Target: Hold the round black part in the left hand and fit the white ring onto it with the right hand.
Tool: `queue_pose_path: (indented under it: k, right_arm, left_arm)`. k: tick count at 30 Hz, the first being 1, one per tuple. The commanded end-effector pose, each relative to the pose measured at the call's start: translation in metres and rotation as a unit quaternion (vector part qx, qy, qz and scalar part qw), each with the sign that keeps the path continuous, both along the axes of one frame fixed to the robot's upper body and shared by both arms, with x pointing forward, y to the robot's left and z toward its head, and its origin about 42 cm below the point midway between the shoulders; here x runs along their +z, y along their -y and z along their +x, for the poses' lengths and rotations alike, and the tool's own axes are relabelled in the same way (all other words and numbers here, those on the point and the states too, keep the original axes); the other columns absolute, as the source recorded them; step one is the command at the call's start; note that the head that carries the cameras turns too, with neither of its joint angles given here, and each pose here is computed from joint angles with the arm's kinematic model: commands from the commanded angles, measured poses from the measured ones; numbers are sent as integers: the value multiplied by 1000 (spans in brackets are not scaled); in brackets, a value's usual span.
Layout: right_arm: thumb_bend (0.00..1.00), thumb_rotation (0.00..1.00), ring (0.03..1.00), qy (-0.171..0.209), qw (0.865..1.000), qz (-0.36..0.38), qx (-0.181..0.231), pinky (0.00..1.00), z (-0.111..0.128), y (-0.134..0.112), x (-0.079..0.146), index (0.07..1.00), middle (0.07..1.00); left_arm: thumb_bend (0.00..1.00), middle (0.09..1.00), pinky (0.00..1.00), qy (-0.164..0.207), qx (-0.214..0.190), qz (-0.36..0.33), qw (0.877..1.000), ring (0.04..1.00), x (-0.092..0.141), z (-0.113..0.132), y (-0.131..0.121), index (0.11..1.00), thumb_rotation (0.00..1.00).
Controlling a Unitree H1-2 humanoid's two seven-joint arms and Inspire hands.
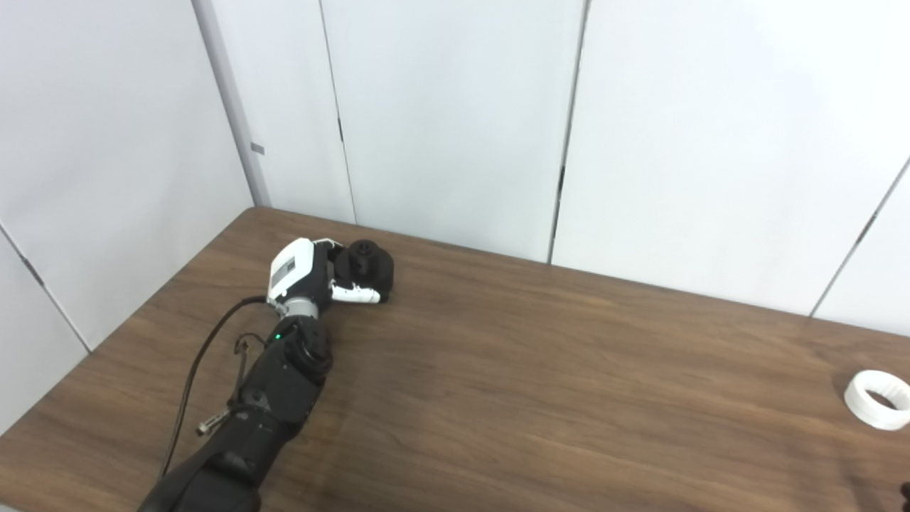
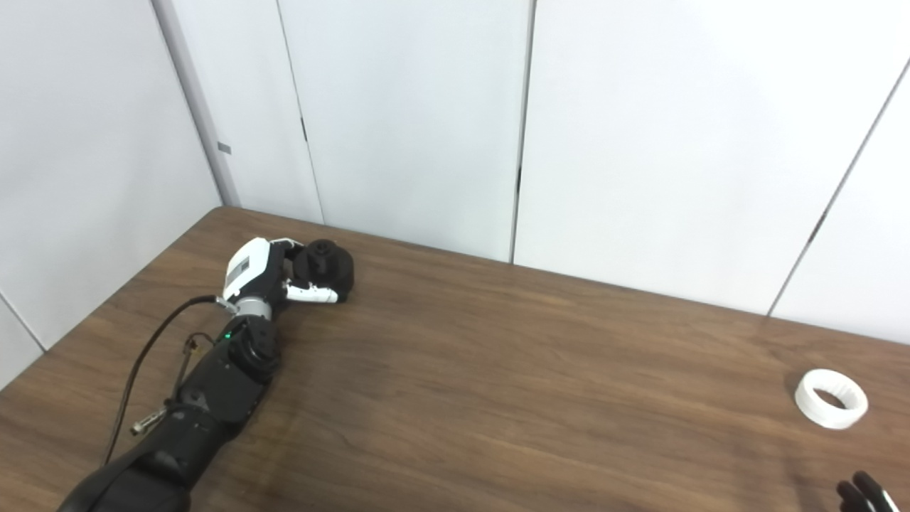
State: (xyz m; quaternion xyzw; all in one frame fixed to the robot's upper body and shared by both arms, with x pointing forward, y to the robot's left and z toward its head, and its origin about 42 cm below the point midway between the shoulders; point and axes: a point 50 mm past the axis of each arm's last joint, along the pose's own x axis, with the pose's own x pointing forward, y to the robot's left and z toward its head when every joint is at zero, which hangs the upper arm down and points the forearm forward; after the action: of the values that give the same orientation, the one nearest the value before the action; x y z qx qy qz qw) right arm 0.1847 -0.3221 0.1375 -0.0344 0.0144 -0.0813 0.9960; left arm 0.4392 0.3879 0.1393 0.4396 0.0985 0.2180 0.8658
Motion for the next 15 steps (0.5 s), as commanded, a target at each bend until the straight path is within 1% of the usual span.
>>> queue_pose_path:
  k: [1,4,7,9,12,13,15]
  right_arm:
    - [739,1000,946,35,999,-9,5,1000,3,-2,14,913,905]
    - [733,1000,959,35,999,-17,12,1000,4,-4,15,921,914]
    - [789,1000,993,33,999,-15,25,1000,6,-7,18,944,947]
    - [796,1000,999,28,999,-12,22,1000,6,-10,19,957,963]
    - [744,1000,1000,22,1000,-5,14,1000,5,-17,23,968,973]
    - [734,1000,1000,19,1000,-2,10,1000,5,-20,25,970,975]
    - [678,1000,1000,15,1000,1,6,1000,5,-25,27,980,978]
  left_arm:
    - [524,744,842,52,-17,10,998,868,33,13,1,481,53]
    - [525,751,868,63,-33,2,997,874,38,8,7,481,53]
    - [525,761,875,70,-52,-1,996,872,46,2,15,481,52]
    - [524,768,873,71,-70,-6,995,877,52,-4,22,481,53]
    - [522,785,900,70,-94,-11,993,904,62,-16,34,482,54]
    - [522,787,904,72,-108,-13,991,908,66,-22,41,482,54]
    - [521,788,911,75,-129,-13,989,907,72,-33,50,482,55]
